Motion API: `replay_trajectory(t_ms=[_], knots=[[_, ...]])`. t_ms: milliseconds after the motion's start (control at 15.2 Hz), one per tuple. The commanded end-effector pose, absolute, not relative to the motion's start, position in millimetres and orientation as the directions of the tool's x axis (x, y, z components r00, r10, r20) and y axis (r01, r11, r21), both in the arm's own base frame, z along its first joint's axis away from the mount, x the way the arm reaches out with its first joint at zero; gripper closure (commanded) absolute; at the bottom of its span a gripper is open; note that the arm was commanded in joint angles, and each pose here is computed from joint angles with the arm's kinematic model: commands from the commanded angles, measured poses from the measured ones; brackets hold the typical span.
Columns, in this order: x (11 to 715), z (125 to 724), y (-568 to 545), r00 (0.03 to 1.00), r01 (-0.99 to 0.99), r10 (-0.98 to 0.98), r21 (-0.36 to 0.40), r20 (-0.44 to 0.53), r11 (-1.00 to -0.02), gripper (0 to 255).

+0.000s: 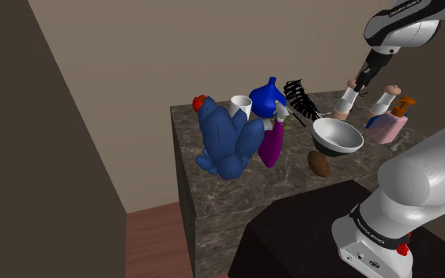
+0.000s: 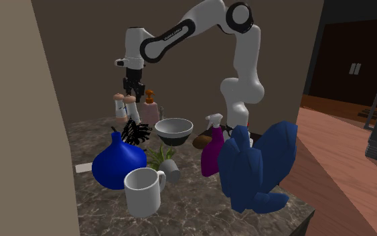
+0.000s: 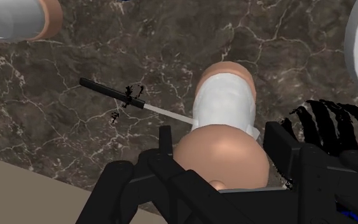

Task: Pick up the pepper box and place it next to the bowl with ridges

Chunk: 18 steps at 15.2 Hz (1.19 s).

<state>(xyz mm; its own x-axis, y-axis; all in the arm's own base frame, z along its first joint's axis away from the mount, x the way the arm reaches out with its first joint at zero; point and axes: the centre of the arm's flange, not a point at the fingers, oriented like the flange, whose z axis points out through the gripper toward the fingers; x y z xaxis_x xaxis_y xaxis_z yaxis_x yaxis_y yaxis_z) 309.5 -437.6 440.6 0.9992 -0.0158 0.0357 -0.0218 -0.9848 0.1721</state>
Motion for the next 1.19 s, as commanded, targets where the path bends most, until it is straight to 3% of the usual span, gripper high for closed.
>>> replay_trajectory(t_ms=[0,792,858,1122], knots=[[308,430,-437,0.999,-0.022,-0.016,0.173,0.036,-0.985,255],[308,405,-437,0.999,-0.022,-0.016,0.173,0.036,-0.985,255],[308,405,-437,0.999,-0.022,-0.016,0.173,0.036,-0.985,0],[308,405,-437,0.999,-0.022,-0.016,0.173,0.036,-0.985,0]])
